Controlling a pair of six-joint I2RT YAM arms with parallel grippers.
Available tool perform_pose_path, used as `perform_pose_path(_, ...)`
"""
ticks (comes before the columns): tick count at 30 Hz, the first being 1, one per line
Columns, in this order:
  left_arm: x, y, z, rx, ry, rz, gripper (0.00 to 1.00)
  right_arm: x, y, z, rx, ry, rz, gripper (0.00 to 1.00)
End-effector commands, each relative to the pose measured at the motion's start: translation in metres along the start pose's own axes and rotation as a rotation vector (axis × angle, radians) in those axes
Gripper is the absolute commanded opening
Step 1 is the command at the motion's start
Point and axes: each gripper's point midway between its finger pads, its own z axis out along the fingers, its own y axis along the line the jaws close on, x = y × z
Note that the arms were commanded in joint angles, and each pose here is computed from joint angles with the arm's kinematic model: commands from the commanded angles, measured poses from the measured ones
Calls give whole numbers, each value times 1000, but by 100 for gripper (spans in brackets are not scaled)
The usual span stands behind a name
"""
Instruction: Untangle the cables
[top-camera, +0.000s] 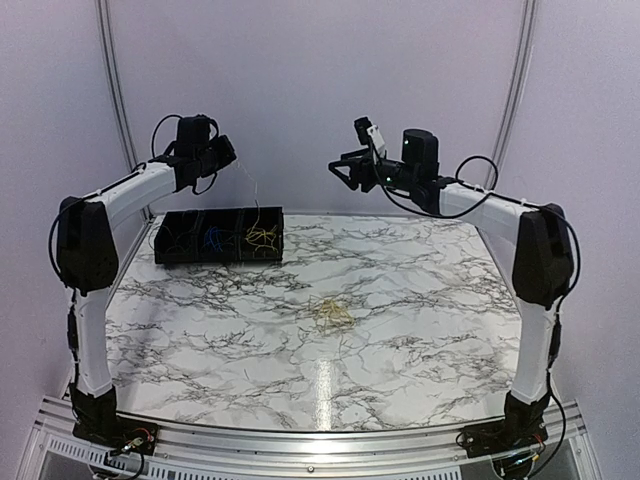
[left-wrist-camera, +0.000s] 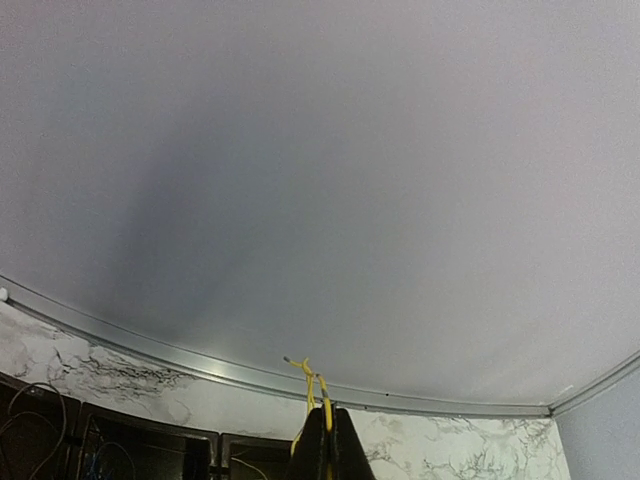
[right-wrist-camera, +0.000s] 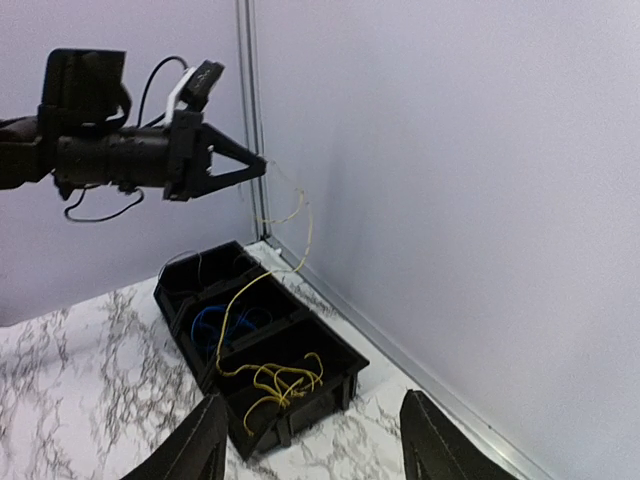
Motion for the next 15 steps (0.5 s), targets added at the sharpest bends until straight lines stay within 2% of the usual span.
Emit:
perform_pose_path(1, 9, -29, 18, 111, -4, -6, 0, 18, 25, -35, -37, 102, -19, 59)
perform_pose_path(8, 71, -31, 33, 91, 103, 33, 0, 12, 58, -88, -53, 155, -58, 60)
perform_pose_path(15, 110, -21, 6, 11, 208, 57, 0, 14, 72, -114, -33, 161, -64, 60)
